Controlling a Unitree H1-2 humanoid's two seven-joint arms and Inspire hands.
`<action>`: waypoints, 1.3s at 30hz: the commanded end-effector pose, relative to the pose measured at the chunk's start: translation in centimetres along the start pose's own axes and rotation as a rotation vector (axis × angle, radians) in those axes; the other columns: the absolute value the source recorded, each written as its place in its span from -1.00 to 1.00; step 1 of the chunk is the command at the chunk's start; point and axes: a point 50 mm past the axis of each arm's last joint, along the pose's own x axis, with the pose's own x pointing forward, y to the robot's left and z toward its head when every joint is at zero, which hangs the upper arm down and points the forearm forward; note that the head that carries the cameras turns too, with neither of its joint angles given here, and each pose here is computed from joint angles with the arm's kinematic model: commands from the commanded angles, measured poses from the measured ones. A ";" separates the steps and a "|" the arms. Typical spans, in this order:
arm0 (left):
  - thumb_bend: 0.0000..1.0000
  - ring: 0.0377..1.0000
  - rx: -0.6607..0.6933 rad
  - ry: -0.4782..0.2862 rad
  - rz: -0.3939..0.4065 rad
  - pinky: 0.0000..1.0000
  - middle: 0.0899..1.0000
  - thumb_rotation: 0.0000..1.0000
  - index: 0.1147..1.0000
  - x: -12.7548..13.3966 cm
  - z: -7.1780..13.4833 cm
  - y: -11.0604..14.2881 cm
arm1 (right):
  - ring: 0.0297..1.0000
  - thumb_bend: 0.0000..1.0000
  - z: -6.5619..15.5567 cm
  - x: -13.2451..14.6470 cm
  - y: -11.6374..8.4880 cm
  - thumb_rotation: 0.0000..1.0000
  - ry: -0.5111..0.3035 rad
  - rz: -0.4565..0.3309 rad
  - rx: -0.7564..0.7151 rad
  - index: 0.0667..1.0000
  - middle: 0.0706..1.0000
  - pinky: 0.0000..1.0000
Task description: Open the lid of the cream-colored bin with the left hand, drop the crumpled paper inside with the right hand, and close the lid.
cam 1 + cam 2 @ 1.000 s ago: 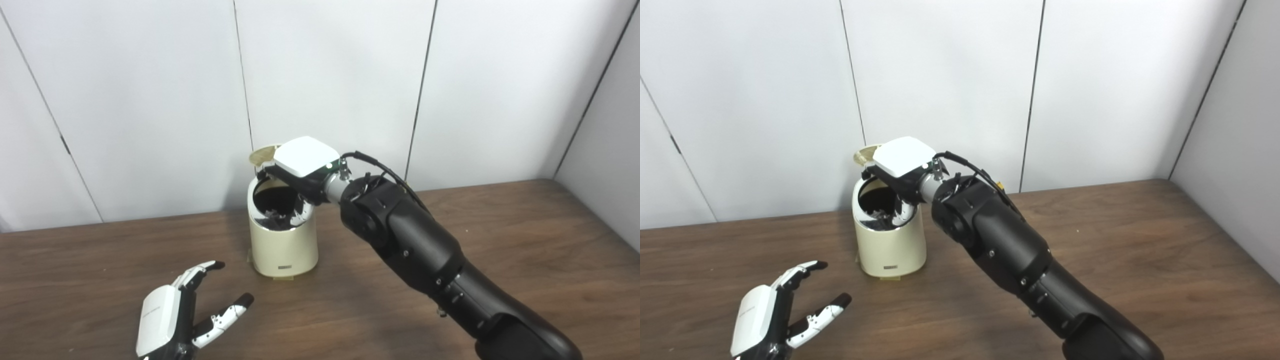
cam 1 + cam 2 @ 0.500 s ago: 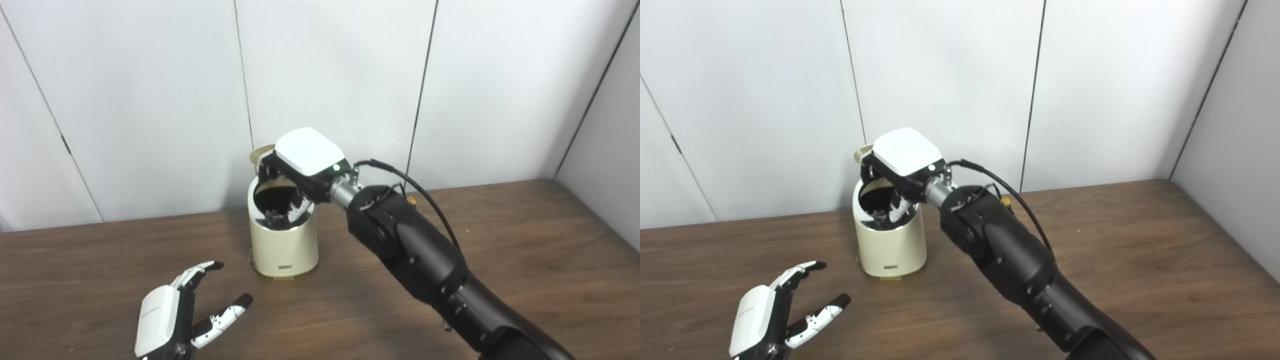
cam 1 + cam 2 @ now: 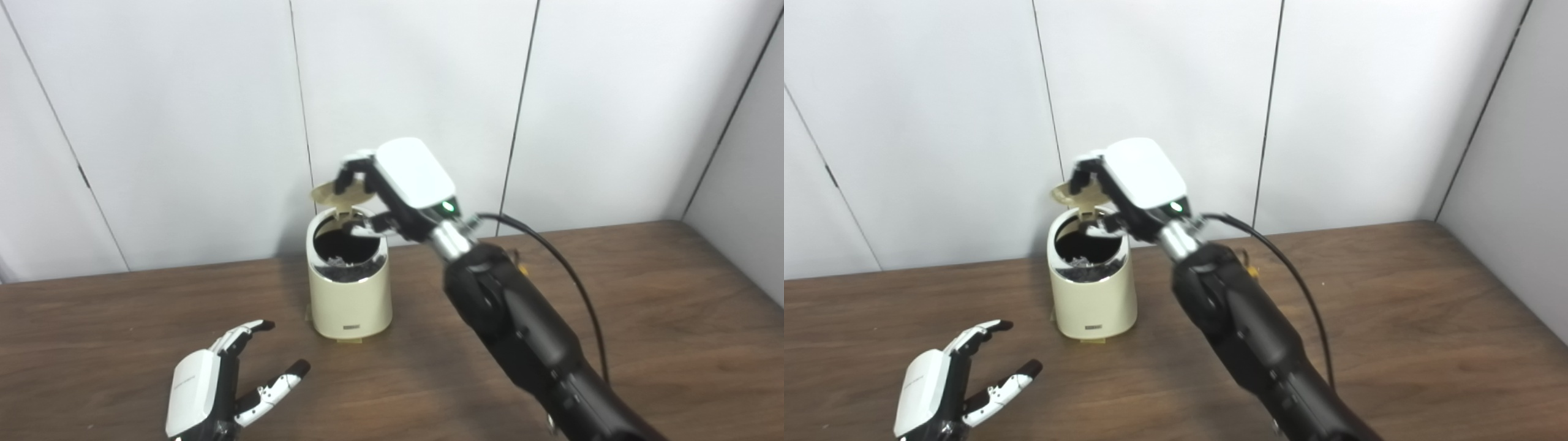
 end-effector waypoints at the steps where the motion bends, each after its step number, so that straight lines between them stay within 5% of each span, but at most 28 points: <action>1: 0.47 0.53 0.003 -0.050 0.053 0.46 0.55 0.55 0.52 0.9 0.7 0.9 | -0.41 -0.02 -0.2 -0.4 -2.2 -0.77 -0.006 -0.100 0.028 -0.10 0.06 -0.54; 10: 0.10 0.53 0.003 -0.036 0.052 0.47 0.56 0.36 0.52 0.7 0.5 1.0 | -0.56 -0.03 -2.7 -8.9 -1.5 -0.71 0.142 -0.118 0.179 -0.09 0.04 -0.66; 13: 0.06 0.53 0.003 -0.039 0.048 0.47 0.55 0.33 0.53 0.7 0.4 1.0 | -0.39 -0.02 -3.3 -11.2 -0.6 -0.71 0.184 -0.130 0.258 -0.09 0.17 -0.56; 16: 0.02 0.52 -0.006 -0.047 0.046 0.43 0.54 0.28 0.52 0.7 0.4 0.9 | 0.07 -0.03 -3.6 -13.3 0.5 -0.70 0.224 -0.113 0.312 -0.08 0.27 -0.16; 18: 0.01 0.50 -0.013 -0.052 0.048 0.38 0.53 0.28 0.52 0.7 0.4 0.8 | 0.17 -0.03 -3.7 -14.3 1.2 -0.70 0.244 -0.090 0.332 -0.08 0.30 -0.06; 34: -0.13 0.48 -0.014 -0.083 0.064 0.27 0.54 0.43 0.51 0.2 0.1 1.0 | 0.27 -0.04 -4.1 -20.2 4.3 -0.71 0.299 0.000 0.385 -0.08 0.31 0.06; 39: -0.35 0.46 -0.014 -0.124 0.081 0.23 0.50 0.48 0.47 0.1 -0.1 1.3 | 0.22 -0.03 -3.7 -20.7 4.9 -0.71 0.296 0.004 0.402 -0.08 0.27 0.01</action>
